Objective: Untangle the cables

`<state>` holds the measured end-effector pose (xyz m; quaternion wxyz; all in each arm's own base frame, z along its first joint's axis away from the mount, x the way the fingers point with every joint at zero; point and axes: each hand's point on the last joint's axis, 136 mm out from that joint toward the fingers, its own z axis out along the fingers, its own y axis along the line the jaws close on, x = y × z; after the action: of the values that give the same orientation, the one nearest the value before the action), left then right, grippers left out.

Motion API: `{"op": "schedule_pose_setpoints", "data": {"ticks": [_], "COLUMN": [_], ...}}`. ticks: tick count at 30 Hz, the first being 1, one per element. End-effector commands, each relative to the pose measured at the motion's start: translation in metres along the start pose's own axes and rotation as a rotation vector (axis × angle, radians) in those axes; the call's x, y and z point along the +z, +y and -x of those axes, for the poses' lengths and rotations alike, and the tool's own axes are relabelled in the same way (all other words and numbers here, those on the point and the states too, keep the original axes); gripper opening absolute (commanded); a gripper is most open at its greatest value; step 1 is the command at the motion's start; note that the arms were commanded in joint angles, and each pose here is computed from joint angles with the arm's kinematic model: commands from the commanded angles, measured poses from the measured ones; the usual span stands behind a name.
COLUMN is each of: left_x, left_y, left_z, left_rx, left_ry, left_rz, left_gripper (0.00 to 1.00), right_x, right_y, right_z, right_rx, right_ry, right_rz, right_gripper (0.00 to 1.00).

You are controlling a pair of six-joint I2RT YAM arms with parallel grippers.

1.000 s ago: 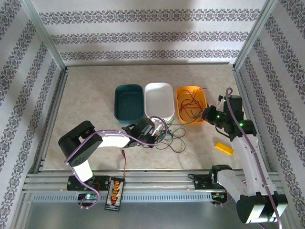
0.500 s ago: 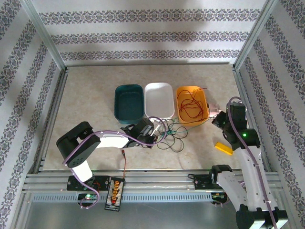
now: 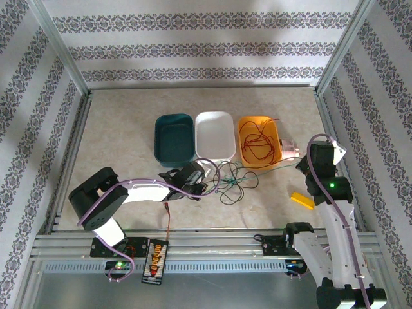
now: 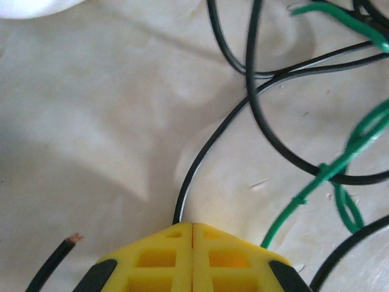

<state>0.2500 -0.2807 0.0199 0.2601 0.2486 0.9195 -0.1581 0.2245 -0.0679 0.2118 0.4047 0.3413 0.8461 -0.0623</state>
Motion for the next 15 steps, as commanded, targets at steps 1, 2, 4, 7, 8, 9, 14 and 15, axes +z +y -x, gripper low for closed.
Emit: {"op": "schedule_pose_setpoints", "data": {"ticks": [1, 2, 4, 7, 8, 9, 14, 15], "left_x": [-0.007, -0.008, -0.01, -0.012, -0.013, -0.013, -0.015, -0.015], "left_y": [0.028, 0.03, 0.032, 0.029, 0.026, 0.024, 0.013, 0.011], "left_z": [-0.031, -0.031, -0.031, -0.026, -0.023, -0.02, 0.001, 0.003], "left_rx": [-0.002, -0.003, -0.002, 0.022, 0.035, 0.045, 0.091, 0.098], "left_ry": [0.09, 0.088, 0.082, 0.069, 0.068, 0.07, 0.034, 0.032], "left_rz": [0.113, 0.118, 0.12, 0.107, 0.095, 0.09, 0.054, 0.046], "left_gripper": [0.0, 0.0, 0.0, 0.0, 0.0, 0.0, 0.02, 0.02], "right_x": [-0.005, -0.004, -0.002, -0.013, -0.021, -0.03, -0.063, -0.064], "right_y": [-0.004, 0.003, 0.032, 0.087, 0.107, 0.122, 0.171, 0.175], "right_z": [0.02, 0.018, 0.012, -0.001, -0.007, -0.011, -0.043, -0.048], "right_rx": [0.033, 0.039, 0.031, 0.041, 0.039, 0.028, -0.136, -0.163], "right_ry": [-0.071, -0.06, -0.028, 0.045, 0.066, 0.081, 0.128, 0.13], "right_rz": [-0.009, 0.029, 0.188, 0.512, 0.623, 0.713, 0.922, 0.925], "right_gripper": [0.0, 0.0, 0.0, 0.02, 0.03, 0.03, 0.02, 0.02]}}
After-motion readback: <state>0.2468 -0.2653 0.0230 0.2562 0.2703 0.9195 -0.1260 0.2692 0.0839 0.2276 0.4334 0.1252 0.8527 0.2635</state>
